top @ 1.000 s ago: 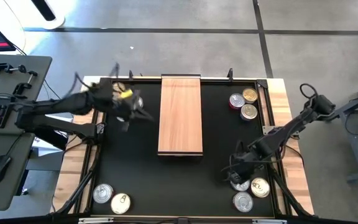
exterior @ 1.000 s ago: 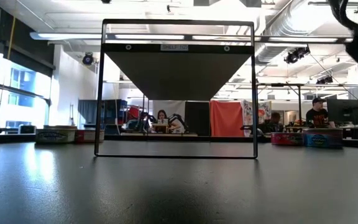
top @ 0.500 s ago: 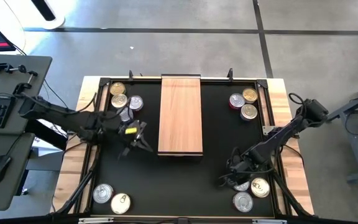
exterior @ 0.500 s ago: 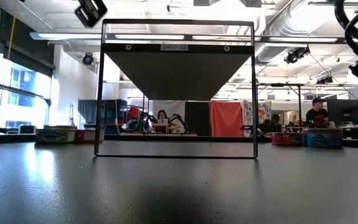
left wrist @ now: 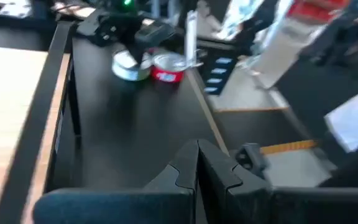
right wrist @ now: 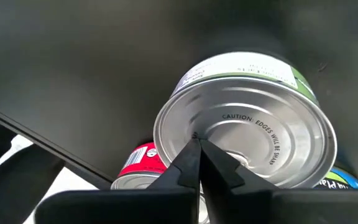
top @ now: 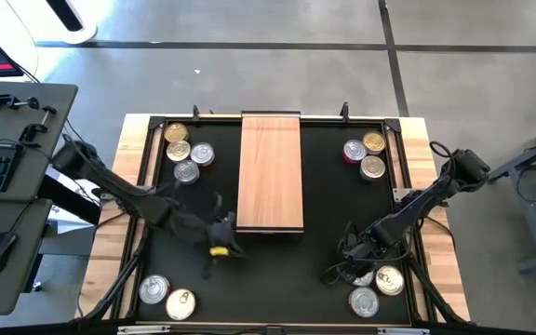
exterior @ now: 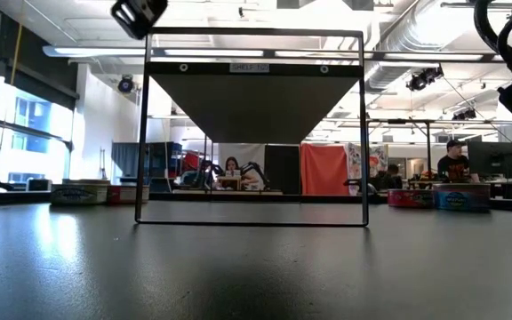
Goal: Stack canned seafood by type on shelf
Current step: Put the green tuna can on the shelf
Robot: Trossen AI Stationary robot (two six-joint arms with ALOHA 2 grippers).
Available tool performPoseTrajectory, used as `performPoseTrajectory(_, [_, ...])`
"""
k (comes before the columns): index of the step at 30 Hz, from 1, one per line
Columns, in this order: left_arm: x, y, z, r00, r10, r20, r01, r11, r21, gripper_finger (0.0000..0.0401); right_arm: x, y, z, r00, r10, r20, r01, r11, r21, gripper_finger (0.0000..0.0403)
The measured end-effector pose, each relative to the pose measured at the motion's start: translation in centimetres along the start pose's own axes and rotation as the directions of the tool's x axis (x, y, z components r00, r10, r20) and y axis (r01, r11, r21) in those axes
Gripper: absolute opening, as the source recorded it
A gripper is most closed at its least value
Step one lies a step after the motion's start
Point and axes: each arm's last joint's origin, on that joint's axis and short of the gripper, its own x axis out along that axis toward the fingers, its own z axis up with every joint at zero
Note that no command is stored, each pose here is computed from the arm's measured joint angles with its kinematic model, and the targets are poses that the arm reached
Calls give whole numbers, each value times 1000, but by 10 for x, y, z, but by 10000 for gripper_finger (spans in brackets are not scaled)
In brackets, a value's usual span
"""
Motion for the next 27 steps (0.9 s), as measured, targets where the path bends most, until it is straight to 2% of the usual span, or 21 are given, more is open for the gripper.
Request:
performPoseTrajectory(3, [21, -6, 0, 996, 85, -3, -84, 996, 14, 0, 0, 0, 0, 1000, -1, 7, 1, 1000, -2, 0])
performPoseTrajectory(5, [33, -9, -2, 984, 179, 6, -179, 984, 16, 0, 0, 0, 0, 1000, -2, 8, 2, 1000, -4, 0])
performPoseTrajectory(8, [46, -15, -4, 947, 322, 21, -322, 946, 25, 0, 0, 0, 0, 1000, -2, 9, 2, 1000, -7, 0])
performPoseTrajectory(12, [58, -17, -10, 895, 444, 33, -445, 891, 87, 0, 0, 0, 1, 1000, -2, 22, 2, 1000, -13, 0])
performPoseTrajectory(18, [60, -14, -9, 819, 566, 90, -573, 816, 80, 0, 0, -1, 1, 999, -2, 35, 3, 1000, -18, 0])
performPoseTrajectory(22, [58, -10, -7, 766, 632, 121, -643, 751, 148, 0, 0, -1, 1, 999, -3, 36, 4, 1000, -18, 0])
performPoseTrajectory(27, [60, 6, -1, 731, 671, 122, -681, 705, 198, 0, 1, -1, 1, 999, -4, 38, 5, 1000, -21, 0])
